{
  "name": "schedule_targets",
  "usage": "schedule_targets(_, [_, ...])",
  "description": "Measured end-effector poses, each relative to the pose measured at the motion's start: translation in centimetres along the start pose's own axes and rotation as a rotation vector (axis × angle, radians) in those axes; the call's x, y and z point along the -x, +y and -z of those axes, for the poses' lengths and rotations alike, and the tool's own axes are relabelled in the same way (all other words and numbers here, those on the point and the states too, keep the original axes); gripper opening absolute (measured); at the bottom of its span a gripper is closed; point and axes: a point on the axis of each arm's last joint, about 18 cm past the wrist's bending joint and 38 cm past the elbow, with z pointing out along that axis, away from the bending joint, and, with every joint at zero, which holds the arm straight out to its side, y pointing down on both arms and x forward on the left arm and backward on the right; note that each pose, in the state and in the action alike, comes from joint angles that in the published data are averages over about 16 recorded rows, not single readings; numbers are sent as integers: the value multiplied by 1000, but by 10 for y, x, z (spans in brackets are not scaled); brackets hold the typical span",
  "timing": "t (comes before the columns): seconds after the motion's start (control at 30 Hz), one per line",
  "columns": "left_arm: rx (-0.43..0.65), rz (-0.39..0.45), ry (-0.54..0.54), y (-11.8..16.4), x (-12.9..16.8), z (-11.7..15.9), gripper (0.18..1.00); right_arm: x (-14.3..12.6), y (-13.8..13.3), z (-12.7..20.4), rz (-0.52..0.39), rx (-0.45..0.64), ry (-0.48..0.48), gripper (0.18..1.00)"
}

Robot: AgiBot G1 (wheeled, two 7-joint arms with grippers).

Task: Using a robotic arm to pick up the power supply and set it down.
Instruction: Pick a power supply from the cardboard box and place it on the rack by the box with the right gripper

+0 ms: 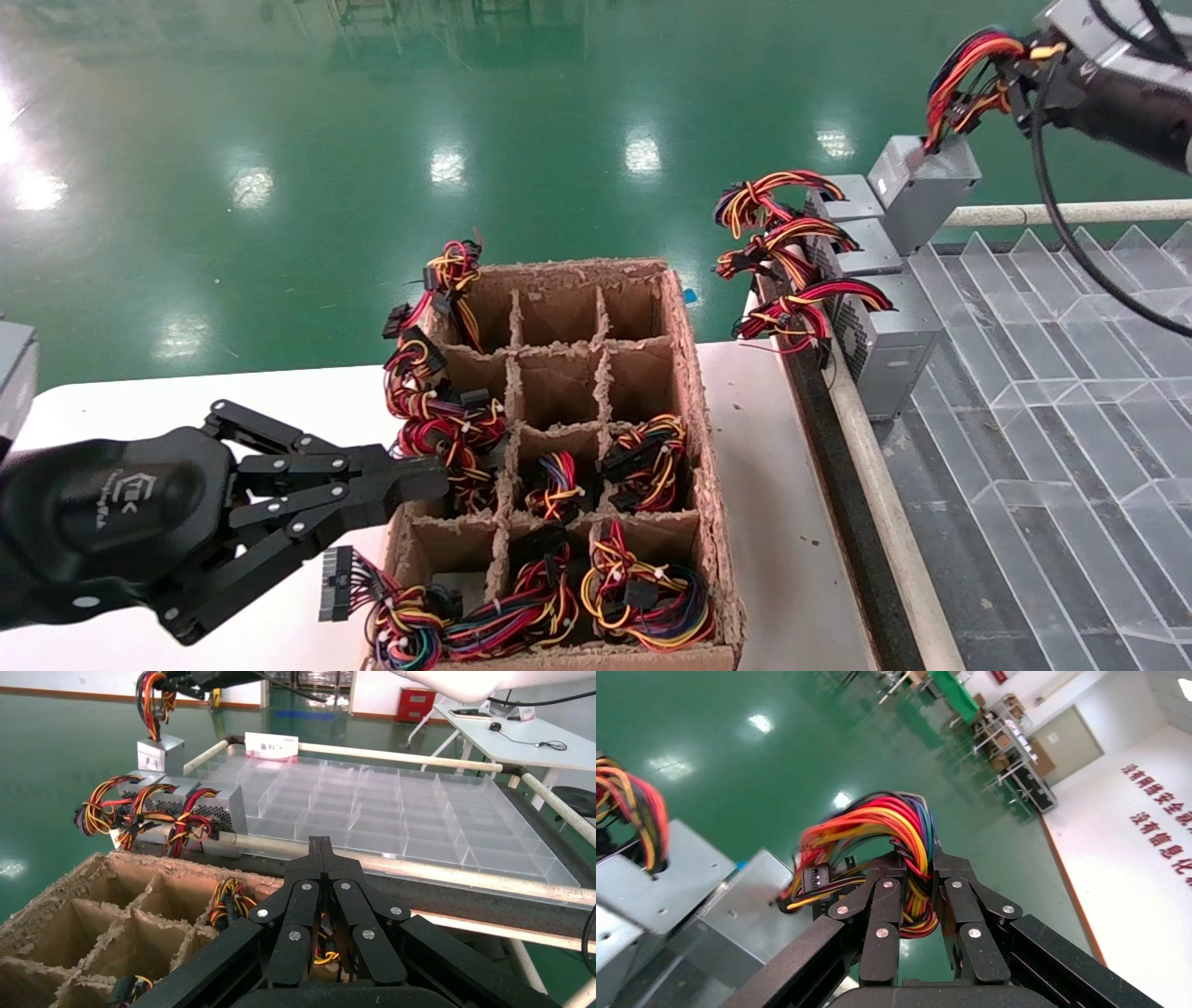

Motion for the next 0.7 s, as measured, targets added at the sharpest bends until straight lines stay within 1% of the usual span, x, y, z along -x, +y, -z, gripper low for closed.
schedule_targets(0.17, [0, 0, 0, 0, 0, 0, 191, 5, 8, -6, 26, 26, -1, 232])
schedule_targets(0.37, [0, 0, 0, 0, 0, 0, 191, 4, 19, -10, 47, 64, 24, 232])
schedule_targets(0.7, [0, 0, 0, 0, 0, 0, 191, -2, 32, -12, 32, 100, 67, 232])
